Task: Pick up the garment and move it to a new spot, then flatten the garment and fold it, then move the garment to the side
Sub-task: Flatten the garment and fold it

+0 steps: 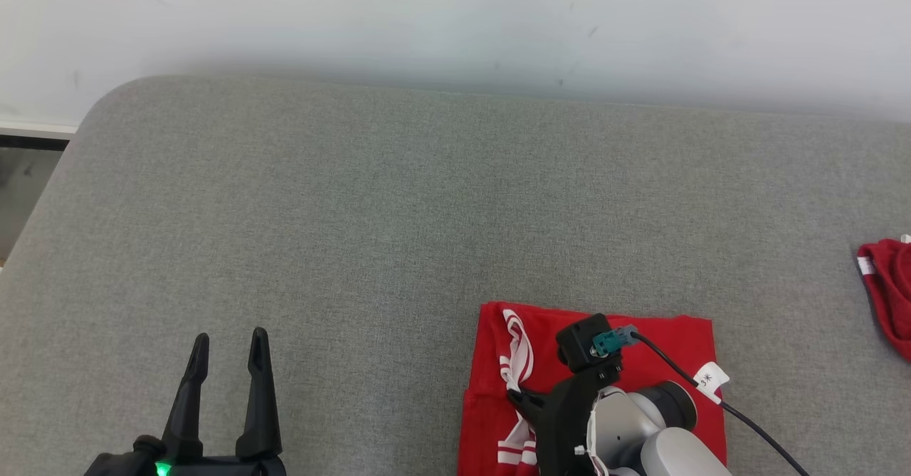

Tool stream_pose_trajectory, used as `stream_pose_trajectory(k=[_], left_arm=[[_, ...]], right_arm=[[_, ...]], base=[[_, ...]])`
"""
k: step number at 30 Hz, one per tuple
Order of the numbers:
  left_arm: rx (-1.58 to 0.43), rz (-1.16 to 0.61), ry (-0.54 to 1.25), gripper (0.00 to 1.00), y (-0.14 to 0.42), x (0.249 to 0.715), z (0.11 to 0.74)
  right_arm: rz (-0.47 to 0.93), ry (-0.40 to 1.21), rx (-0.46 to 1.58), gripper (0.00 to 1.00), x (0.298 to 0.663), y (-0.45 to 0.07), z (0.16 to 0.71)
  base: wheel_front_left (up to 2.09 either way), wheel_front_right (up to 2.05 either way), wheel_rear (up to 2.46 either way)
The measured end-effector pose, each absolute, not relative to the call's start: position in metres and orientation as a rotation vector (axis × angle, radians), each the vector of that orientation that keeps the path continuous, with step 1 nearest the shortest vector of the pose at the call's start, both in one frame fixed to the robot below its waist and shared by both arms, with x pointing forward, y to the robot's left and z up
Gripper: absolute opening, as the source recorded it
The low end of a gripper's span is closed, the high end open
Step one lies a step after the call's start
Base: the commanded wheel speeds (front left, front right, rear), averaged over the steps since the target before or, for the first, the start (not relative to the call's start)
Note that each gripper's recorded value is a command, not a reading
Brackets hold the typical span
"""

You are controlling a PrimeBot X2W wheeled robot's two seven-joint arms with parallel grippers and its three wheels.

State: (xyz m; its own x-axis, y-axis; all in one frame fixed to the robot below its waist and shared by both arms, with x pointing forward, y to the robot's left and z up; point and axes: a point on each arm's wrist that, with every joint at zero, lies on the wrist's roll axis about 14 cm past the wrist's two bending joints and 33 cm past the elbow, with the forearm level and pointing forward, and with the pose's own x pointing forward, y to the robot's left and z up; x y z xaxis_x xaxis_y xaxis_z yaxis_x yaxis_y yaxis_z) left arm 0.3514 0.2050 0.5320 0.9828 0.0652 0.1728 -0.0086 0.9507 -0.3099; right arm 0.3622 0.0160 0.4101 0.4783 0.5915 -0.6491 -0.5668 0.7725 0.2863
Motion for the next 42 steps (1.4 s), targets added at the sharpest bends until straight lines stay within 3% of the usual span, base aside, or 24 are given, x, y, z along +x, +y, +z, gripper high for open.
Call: stream_pose_trajectory(k=[2,3,4,8,15,24,27,32,33,34,35,36,42], left_arm=[[-0.313,0.039,-0.183,1.00,0.206,0.351,0.532],[-0.313,0.039,-0.183,1.00,0.206,0.351,0.532],[-0.313,0.040,-0.183,1.00,0.206,0.351,0.532],[-0.313,0.039,-0.186,1.00,0.206,0.352,0.533],[-0.307,0.030,-0.198,1.00,0.204,0.353,0.537],[-0.304,0.003,-0.210,1.00,0.196,0.353,0.542],[-0.308,-0.014,-0.205,1.00,0.191,0.356,0.541],[-0.316,-0.041,-0.199,1.00,0.182,0.360,0.540],[-0.316,-0.043,-0.197,1.00,0.181,0.361,0.539],[-0.317,-0.044,-0.194,1.00,0.181,0.361,0.538],[-0.318,-0.045,-0.191,1.00,0.180,0.362,0.538],[-0.319,-0.048,-0.189,1.00,0.179,0.363,0.537],[-0.327,-0.031,-0.187,1.00,0.184,0.363,0.536]], right_arm=[[0.710,0.808,0.036,0.05,0.362,0.017,0.409],[0.713,0.809,0.036,0.19,0.362,0.018,0.409],[0.720,0.809,0.041,1.00,0.361,0.020,0.410],[0.739,0.788,0.101,1.00,0.361,0.027,0.417],[0.706,0.607,0.207,1.00,0.392,0.022,0.462],[0.440,0.387,0.189,1.00,0.431,-0.060,0.503],[0.344,0.419,0.166,1.00,0.419,-0.092,0.490],[0.359,0.509,0.121,1.00,0.391,-0.088,0.463],[0.381,0.529,0.122,0.56,0.386,-0.081,0.457],[0.408,0.547,0.124,0.41,0.381,-0.072,0.453],[0.435,0.564,0.121,0.13,0.376,-0.064,0.448],[0.465,0.577,0.121,0.00,0.372,-0.054,0.444],[0.599,0.628,0.097,0.00,0.368,-0.011,0.429]], base=[[0.00,0.00,0.00],[0.00,0.00,0.00],[0.00,0.00,0.00],[0.00,0.00,0.00],[0.00,0.00,0.00],[0.00,0.00,0.00],[0.00,0.00,0.00],[0.00,0.00,0.00],[0.00,0.00,0.00],[0.00,0.00,0.00],[0.00,0.00,0.00],[0.00,0.00,0.00],[0.00,0.00,0.00]])
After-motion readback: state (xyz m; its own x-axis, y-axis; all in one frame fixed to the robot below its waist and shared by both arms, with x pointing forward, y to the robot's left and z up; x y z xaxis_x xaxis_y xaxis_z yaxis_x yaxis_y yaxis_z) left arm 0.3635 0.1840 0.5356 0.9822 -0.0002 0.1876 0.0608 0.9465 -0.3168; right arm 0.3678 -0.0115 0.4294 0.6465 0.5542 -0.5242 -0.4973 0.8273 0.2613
